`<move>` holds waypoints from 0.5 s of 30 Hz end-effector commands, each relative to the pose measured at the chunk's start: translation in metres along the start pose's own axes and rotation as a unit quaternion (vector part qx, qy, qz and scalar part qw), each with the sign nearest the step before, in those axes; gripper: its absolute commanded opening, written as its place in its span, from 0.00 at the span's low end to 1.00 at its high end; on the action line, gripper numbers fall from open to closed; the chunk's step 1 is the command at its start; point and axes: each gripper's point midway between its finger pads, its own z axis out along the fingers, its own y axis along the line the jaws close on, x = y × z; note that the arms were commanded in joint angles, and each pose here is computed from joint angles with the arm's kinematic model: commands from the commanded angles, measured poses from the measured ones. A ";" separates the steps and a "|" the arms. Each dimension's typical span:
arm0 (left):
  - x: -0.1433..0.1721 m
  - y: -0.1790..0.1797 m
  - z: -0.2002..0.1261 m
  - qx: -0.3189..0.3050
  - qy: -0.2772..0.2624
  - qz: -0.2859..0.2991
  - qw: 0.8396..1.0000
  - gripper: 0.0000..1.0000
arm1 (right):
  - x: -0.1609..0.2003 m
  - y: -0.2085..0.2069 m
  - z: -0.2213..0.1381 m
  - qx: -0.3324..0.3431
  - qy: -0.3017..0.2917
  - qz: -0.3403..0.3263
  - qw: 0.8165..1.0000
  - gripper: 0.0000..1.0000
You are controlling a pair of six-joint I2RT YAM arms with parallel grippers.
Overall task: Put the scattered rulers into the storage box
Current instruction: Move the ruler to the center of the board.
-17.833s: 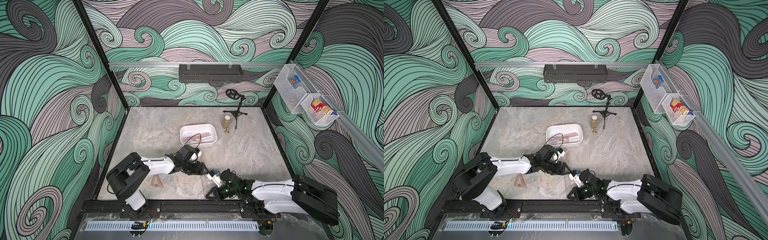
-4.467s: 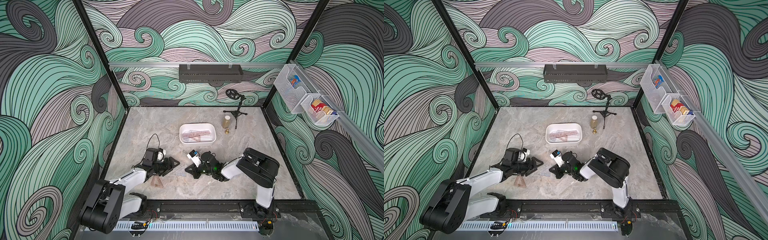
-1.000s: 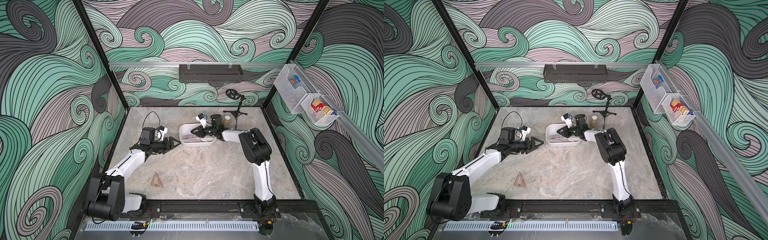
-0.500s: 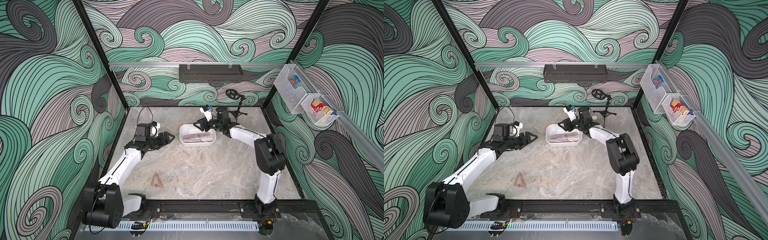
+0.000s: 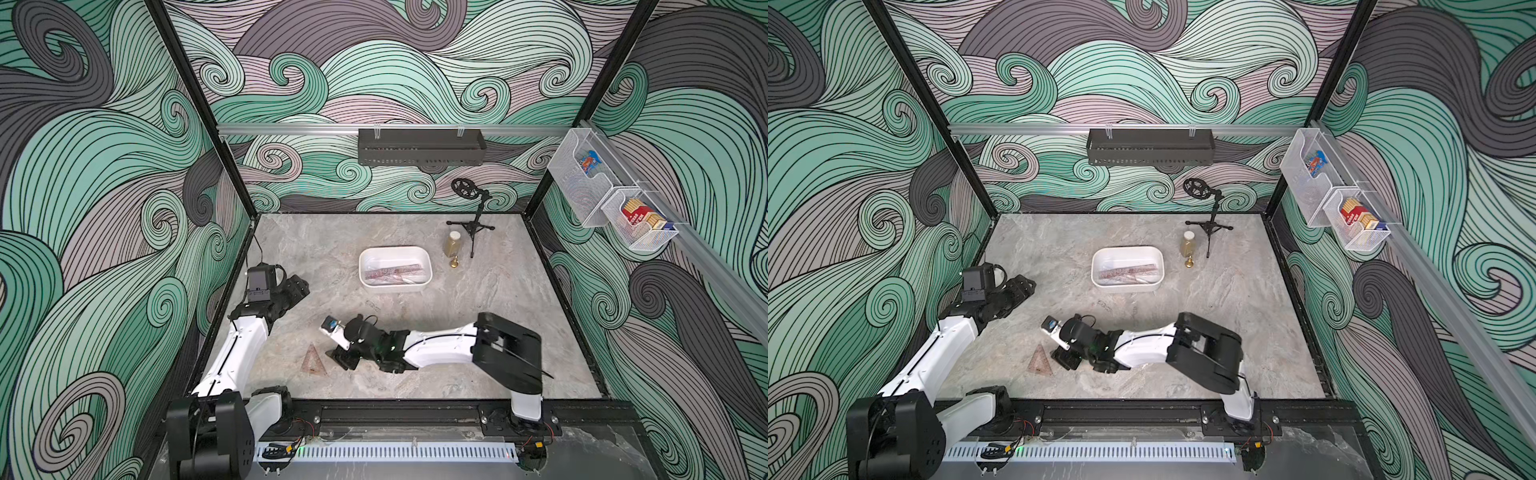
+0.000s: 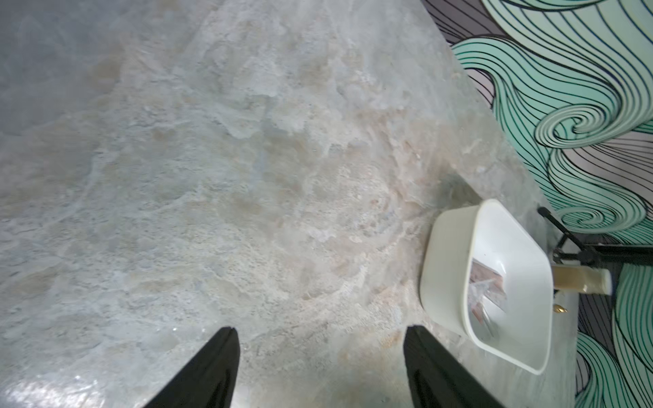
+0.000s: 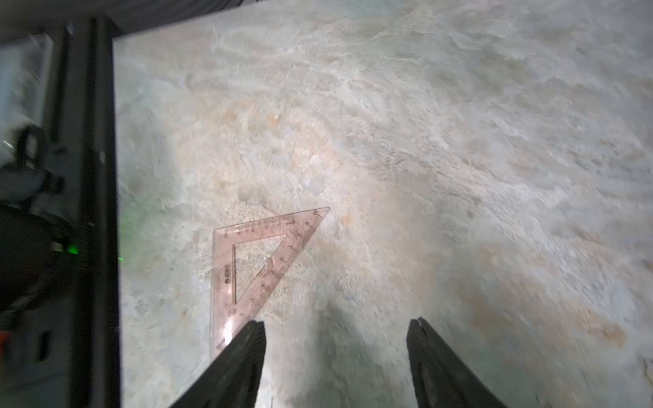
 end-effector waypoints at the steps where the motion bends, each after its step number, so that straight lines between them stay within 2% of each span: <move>1: -0.023 -0.001 -0.005 -0.006 -0.028 -0.006 1.000 0.77 | -0.020 -0.015 0.011 0.068 -0.014 -0.035 0.997 0.75; 9: -0.024 -0.001 -0.006 -0.001 -0.027 -0.007 1.000 0.77 | -0.007 0.006 0.043 0.048 0.021 -0.069 0.996 0.83; 15: -0.019 0.000 -0.003 0.006 -0.020 -0.006 1.000 0.77 | 0.013 0.016 0.050 0.041 0.047 -0.087 0.994 0.86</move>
